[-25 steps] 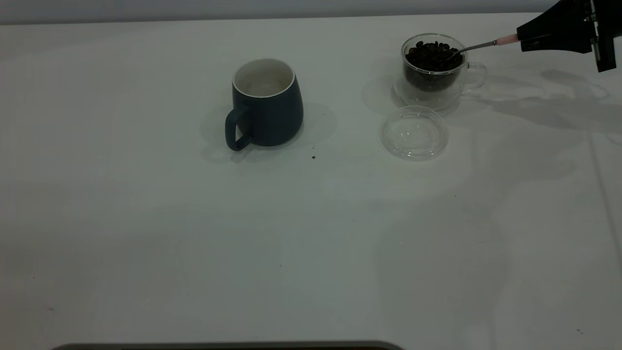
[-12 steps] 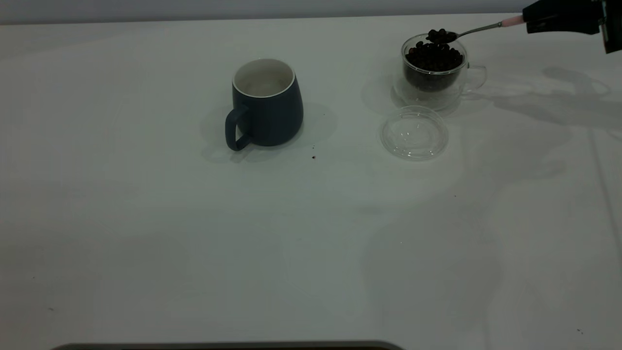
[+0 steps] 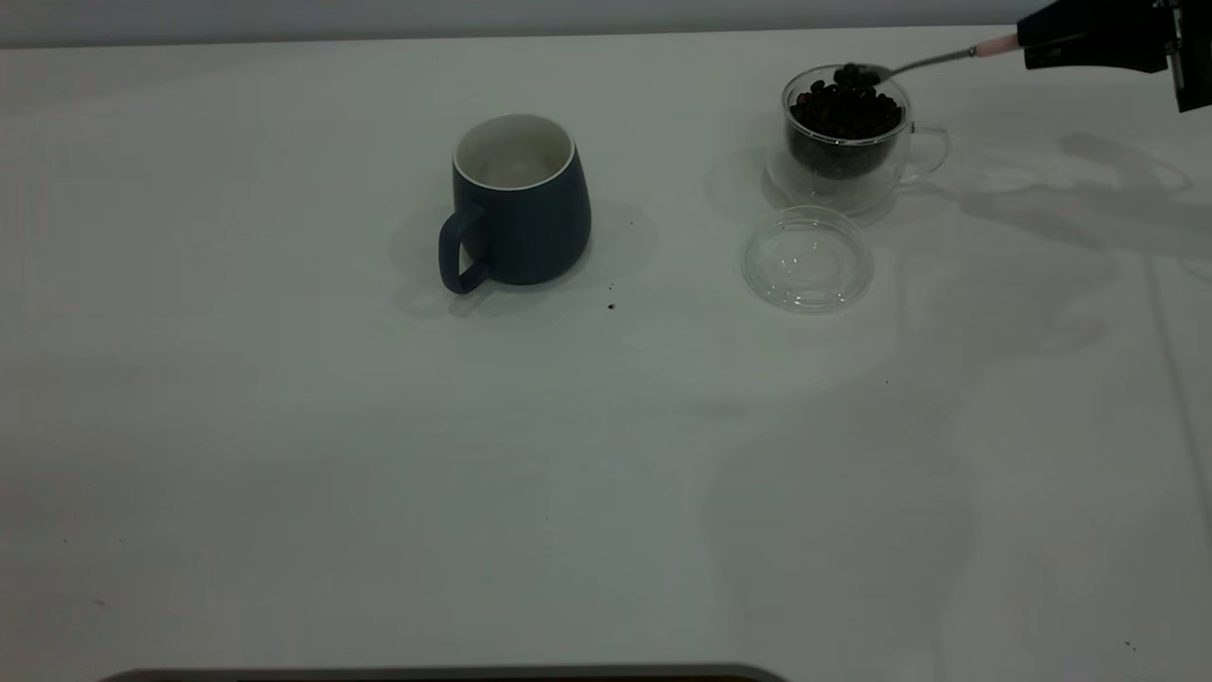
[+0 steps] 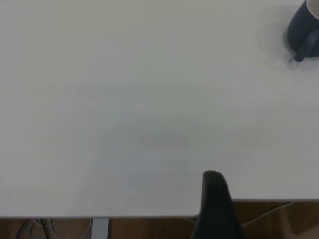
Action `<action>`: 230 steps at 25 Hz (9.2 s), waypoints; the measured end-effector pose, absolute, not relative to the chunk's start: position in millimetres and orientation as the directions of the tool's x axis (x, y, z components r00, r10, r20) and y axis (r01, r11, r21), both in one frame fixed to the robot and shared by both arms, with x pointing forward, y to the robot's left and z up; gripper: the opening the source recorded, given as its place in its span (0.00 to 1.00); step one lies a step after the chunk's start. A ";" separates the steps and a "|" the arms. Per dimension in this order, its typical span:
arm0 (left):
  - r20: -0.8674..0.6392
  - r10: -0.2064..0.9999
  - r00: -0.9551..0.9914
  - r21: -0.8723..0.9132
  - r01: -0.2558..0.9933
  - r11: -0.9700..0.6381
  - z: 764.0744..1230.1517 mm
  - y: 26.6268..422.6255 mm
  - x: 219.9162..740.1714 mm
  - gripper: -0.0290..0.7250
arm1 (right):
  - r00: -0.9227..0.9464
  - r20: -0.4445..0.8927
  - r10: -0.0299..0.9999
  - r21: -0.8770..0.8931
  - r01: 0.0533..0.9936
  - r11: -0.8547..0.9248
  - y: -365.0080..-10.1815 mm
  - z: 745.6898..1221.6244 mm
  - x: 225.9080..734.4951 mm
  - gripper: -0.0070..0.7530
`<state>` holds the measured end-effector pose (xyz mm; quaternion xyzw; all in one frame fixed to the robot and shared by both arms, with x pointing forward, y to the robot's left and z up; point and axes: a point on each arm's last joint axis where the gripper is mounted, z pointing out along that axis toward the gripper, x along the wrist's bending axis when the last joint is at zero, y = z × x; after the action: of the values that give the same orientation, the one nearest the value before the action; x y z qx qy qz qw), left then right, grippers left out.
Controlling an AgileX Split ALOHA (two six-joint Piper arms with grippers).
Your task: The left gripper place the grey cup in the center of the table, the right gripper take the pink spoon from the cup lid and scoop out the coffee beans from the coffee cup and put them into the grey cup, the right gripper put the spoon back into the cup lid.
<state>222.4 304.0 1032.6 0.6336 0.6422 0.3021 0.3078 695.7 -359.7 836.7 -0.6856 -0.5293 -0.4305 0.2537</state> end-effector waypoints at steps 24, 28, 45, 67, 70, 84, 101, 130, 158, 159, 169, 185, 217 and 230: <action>-0.011 1.000 -0.006 0.778 0.628 0.012 1032.6 304.0 222.4 0.79 | 0.076 0.890 0.450 0.111 0.921 -0.374 -358.8 845.2 700.4 0.14; -0.010 1.000 -0.006 0.778 0.628 0.011 1032.6 304.0 222.4 0.79 | 0.069 0.899 0.433 0.109 0.921 -0.373 -348.0 846.9 703.3 0.14; -0.010 1.000 -0.006 0.778 0.628 0.011 1032.6 304.0 222.4 0.79 | -0.008 0.912 0.410 0.125 0.958 -0.259 -273.6 858.8 708.8 0.14; -0.012 1.000 -0.007 0.778 0.628 0.014 1032.6 304.0 222.4 0.79 | -0.142 0.920 0.366 0.175 0.983 -0.058 -166.8 865.6 693.7 0.14; -0.012 1.000 -0.007 0.778 0.628 0.014 1032.6 304.0 222.4 0.79 | -0.166 0.916 0.366 0.196 0.980 -0.045 -164.7 865.5 693.1 0.14; -0.012 1.000 -0.007 0.778 0.628 0.014 1032.6 304.0 222.4 0.79 | -0.263 0.862 0.434 0.276 0.961 0.034 -151.9 844.3 688.9 0.14; -0.010 1.000 -0.005 0.778 0.628 0.011 1032.6 304.0 222.4 0.79 | -0.721 0.562 0.406 0.679 0.682 0.272 -136.9 854.5 689.0 0.14; -0.013 1.000 -0.008 0.778 0.628 0.015 1032.6 304.0 222.4 0.79 | -0.206 0.750 0.628 0.317 0.946 -0.068 -328.9 828.8 615.2 0.14; -0.013 1.000 -0.008 0.778 0.628 0.015 1032.6 304.0 222.4 0.79 | 0.051 0.851 0.522 0.109 0.956 -0.272 -311.8 732.9 602.9 0.18; -0.013 1.000 -0.008 0.778 0.628 0.015 1032.6 304.0 222.4 0.79 | 0.051 0.851 0.523 0.111 0.956 -0.272 -311.9 732.8 602.9 0.20; -0.010 1.000 -0.006 0.778 0.628 0.011 1032.6 304.0 222.4 0.79 | 0.011 0.758 0.653 0.206 0.945 -0.254 -319.7 738.5 611.5 0.59; -0.010 1.000 -0.006 0.778 0.628 0.011 1032.6 304.0 222.4 0.79 | -0.236 0.245 0.940 0.630 0.776 0.031 -280.1 932.1 574.8 0.63; -0.012 1.000 -0.007 0.778 0.628 0.014 1032.6 304.0 222.4 0.79 | 0.049 -0.009 0.999 0.666 0.745 -0.031 -302.4 1035.5 273.6 0.63; -0.012 1.000 -0.007 0.778 0.628 0.014 1032.6 304.0 222.4 0.79 | 0.053 0.007 0.999 0.825 0.565 -0.035 -303.0 1039.6 239.4 0.62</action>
<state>222.4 304.0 1032.6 0.6337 0.6422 0.3022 0.3078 239.4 -303.0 1039.6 -0.6430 -0.6078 -0.3229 -0.3359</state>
